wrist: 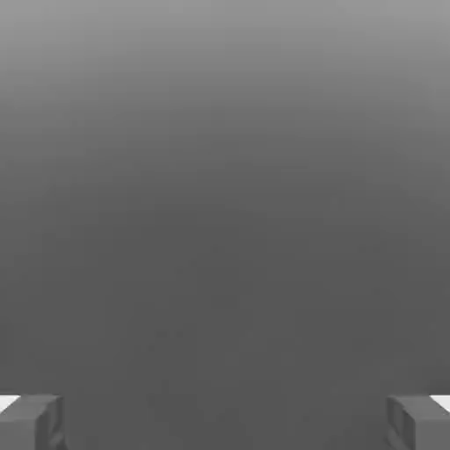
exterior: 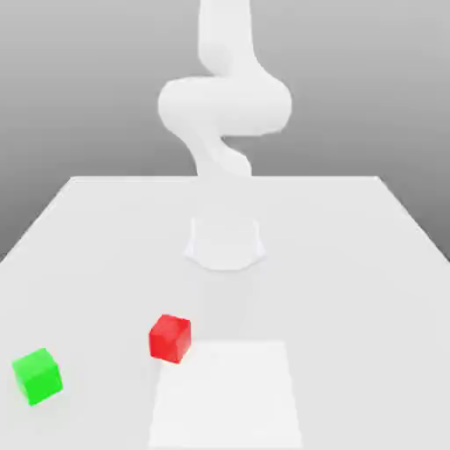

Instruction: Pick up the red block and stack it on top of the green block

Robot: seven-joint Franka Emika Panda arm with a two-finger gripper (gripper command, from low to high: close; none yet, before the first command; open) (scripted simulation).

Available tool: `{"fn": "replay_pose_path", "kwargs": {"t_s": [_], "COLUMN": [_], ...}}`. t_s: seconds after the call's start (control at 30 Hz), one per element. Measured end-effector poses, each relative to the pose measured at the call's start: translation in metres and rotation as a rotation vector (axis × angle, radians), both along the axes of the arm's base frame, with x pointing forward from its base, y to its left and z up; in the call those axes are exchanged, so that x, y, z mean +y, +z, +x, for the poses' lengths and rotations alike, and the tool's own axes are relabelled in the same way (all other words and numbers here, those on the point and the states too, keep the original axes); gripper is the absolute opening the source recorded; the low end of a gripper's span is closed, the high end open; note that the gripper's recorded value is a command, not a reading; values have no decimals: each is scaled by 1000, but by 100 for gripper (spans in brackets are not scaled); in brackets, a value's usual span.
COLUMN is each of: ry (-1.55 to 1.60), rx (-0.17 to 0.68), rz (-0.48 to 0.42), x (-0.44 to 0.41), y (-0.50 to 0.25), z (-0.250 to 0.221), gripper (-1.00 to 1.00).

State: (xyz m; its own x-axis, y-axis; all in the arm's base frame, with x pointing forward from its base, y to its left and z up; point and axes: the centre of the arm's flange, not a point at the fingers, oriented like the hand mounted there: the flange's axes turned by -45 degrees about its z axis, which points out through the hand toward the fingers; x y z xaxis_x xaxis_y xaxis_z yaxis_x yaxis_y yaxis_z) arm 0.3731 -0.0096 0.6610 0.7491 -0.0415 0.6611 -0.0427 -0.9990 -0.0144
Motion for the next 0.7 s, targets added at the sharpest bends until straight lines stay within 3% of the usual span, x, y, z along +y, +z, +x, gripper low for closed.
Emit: {"fn": "replay_pose_path", "kwargs": {"t_s": [0.13, 0.3, 0.57, 0.7], "ry": [-61, -138, -273, -295], "rx": [148, 332, 658, 710], "rz": [15, 44, 117, 130], "x": [-21, -47, -76, -79], "y": [-99, -224, -428, -487], "z": [34, 40, -31, -47], "gripper": [0, 0, 0, 0]}}
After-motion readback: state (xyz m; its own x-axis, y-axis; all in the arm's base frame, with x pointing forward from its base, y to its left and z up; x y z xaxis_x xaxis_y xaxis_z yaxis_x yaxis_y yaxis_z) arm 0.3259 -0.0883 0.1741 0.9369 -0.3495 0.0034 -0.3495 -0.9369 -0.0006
